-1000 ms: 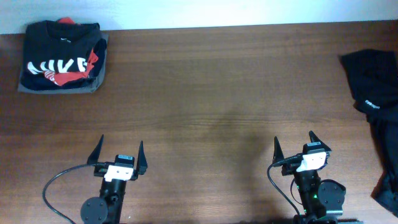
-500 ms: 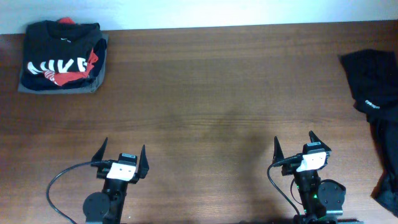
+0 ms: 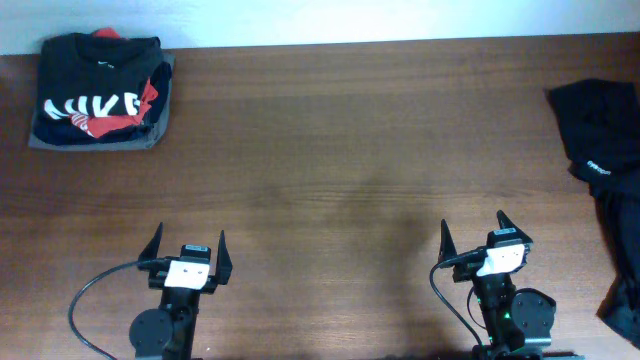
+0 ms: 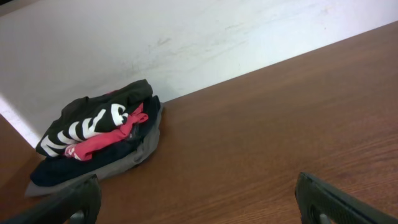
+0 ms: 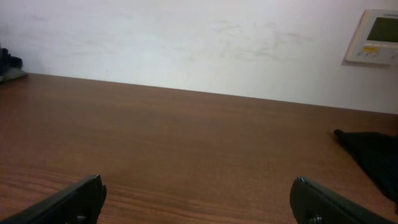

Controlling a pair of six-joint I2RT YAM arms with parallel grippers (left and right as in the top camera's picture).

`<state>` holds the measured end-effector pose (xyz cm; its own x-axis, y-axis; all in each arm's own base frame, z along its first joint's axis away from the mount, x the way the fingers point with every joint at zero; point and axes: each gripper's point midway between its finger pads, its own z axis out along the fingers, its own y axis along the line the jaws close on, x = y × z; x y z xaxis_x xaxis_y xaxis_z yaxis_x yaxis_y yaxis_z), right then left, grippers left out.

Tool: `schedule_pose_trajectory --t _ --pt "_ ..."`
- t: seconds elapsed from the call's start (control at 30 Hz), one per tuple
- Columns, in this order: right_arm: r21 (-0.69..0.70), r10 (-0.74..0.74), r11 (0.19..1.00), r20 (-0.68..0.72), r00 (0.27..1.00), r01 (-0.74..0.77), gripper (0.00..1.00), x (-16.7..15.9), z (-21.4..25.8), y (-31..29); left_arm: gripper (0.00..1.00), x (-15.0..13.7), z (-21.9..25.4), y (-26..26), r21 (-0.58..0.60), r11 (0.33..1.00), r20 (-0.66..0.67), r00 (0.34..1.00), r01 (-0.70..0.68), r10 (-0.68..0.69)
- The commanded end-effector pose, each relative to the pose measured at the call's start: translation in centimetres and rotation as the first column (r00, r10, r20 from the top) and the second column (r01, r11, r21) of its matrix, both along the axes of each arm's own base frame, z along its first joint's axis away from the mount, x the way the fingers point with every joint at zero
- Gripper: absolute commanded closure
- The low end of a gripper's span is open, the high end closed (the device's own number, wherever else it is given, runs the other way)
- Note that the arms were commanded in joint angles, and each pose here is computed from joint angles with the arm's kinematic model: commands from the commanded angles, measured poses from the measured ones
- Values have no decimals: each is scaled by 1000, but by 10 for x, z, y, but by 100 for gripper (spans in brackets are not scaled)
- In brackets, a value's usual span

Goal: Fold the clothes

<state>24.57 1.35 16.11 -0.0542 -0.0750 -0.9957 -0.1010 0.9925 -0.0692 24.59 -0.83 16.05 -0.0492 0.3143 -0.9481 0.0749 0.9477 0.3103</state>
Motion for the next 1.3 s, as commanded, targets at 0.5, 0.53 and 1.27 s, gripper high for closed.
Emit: schedule_pose_trajectory --t 0.5,0.53,1.27 --pt "11 -18 1000 -5 1000 18 1 0 -2 -3 1 0 -2 -1 -15 1000 0 1000 7 -7" --pt "11 -18 1000 -5 1000 18 1 0 -2 -3 1 0 -2 -1 -15 1000 0 1000 7 -7" --pt "5 -47 999 -8 999 47 1 0 -3 -8 1 0 -2 -1 -15 1000 0 1000 7 -7"
